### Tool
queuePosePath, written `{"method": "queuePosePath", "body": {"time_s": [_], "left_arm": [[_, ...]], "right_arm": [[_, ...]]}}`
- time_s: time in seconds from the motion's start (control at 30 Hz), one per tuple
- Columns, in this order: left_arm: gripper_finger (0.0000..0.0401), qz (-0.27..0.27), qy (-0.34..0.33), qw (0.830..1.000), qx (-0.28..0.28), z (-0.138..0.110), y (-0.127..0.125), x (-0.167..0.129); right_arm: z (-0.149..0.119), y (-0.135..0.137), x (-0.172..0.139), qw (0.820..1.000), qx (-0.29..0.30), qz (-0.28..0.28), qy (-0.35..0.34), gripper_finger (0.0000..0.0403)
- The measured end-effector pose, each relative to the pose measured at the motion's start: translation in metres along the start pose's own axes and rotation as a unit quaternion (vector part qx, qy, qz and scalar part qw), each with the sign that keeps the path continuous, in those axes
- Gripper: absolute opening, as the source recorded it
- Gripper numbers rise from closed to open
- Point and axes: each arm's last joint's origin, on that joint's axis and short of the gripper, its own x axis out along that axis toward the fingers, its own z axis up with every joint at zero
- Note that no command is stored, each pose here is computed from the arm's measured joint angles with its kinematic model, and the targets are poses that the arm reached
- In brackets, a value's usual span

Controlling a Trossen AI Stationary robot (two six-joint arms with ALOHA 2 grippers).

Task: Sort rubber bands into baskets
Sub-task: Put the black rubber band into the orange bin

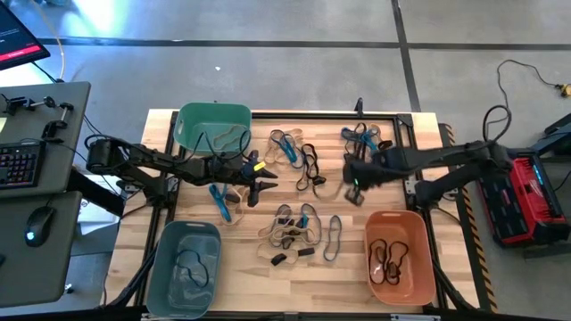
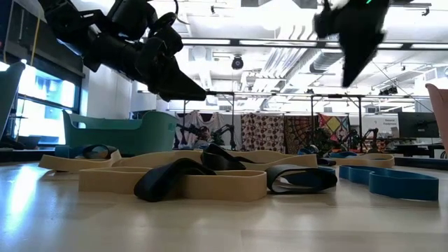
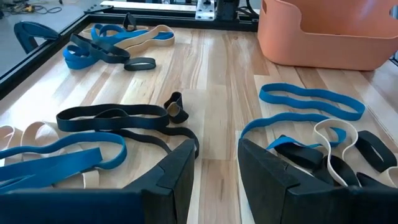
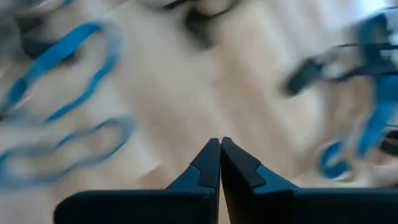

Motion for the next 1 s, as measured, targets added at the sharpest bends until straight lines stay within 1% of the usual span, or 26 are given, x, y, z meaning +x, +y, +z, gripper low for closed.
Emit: {"method": "queuePosePath", "body": {"time_s": [0.1,0.17,0.3,0.47,0.6,0.7,0.77,0.87,1.0], "left_arm": [[0.0117,0.000,0.000,1.000,0.000,0.000,0.000,0.000],[0.0117,0.000,0.000,1.000,0.001,0.000,0.000,0.000],[0.0117,0.000,0.000,1.000,0.009,0.000,0.000,0.000],[0.0117,0.000,0.004,1.000,0.009,-0.001,0.000,0.000],[0.0117,0.000,0.010,1.000,0.009,-0.002,0.000,0.000],[0.0117,0.000,0.011,1.000,0.009,-0.002,0.000,0.000],[0.0117,0.000,0.011,1.000,0.009,-0.002,0.000,0.000],[0.0117,0.000,0.011,1.000,0.009,-0.002,0.000,0.000],[0.0117,0.000,0.011,1.000,0.009,-0.002,0.000,0.000]], "right_arm": [[0.016,-0.020,0.012,0.999,0.026,-0.021,0.001,0.0013],[0.027,-0.030,0.021,0.999,0.033,-0.027,0.000,0.0026],[0.045,-0.046,0.047,0.998,0.047,-0.045,0.015,0.0067],[0.063,-0.062,0.086,0.991,0.095,-0.080,0.039,0.0120],[0.070,-0.074,0.114,0.985,0.127,-0.097,0.063,0.0149],[0.074,-0.083,0.131,0.980,0.151,-0.106,0.073,0.0160],[0.075,-0.089,0.139,0.977,0.161,-0.122,0.074,0.0162],[0.077,-0.097,0.144,0.970,0.180,-0.145,0.070,0.0162],[0.081,-0.106,0.148,0.968,0.196,-0.147,0.050,0.0162]]}}
